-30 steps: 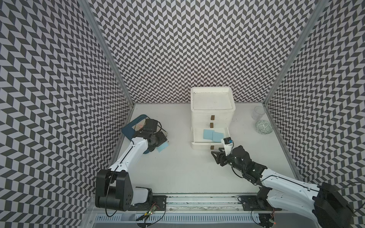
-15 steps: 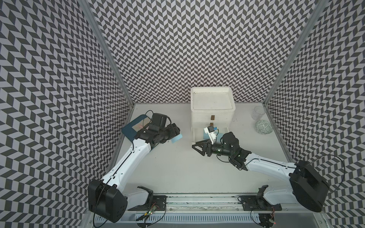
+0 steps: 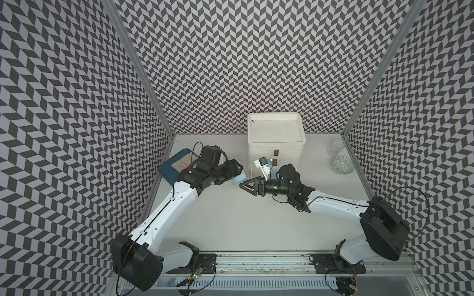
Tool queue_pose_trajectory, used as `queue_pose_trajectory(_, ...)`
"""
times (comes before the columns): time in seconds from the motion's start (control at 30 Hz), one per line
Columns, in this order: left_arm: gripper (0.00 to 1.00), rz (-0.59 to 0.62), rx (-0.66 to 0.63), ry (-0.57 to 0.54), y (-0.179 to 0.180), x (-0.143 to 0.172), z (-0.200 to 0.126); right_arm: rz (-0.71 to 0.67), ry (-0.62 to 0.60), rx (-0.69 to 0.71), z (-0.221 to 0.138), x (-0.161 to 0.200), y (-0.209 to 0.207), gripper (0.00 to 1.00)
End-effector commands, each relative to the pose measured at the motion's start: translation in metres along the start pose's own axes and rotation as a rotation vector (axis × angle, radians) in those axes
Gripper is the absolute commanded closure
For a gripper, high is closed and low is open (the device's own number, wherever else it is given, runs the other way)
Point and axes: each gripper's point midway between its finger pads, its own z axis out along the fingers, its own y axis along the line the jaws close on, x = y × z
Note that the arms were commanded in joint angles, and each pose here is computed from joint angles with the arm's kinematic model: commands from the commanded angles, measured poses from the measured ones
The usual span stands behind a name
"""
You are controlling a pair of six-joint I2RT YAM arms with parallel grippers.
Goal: Please put the sticky notes in the drawer by color
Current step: Pick up the sticky notes from the center of the board.
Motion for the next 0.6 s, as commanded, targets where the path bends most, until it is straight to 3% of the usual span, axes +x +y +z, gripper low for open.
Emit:
queue_pose_trajectory(0.0,0.22,0.025,0.056,-0.017,-0.015,-0.001,-0.008,-0.028,-0.026,-0.01,0.003,-0.011,0.005,0.43)
queue_pose_trajectory(0.13,0.22,0.028,0.059,-0.008,-0.016,0.003,-0.009,-0.026,-0.041,0.006,0.0,-0.018,-0.002,0.47)
queue_pose_trajectory(0.47,0.22,0.03,0.054,0.016,-0.013,0.012,-0.004,-0.044,-0.055,0.053,-0.01,-0.029,-0.013,0.73)
queue_pose_trajectory(0.57,0.22,0.03,0.051,0.03,-0.011,0.015,0.0,-0.052,-0.051,0.055,-0.012,-0.03,-0.011,0.76)
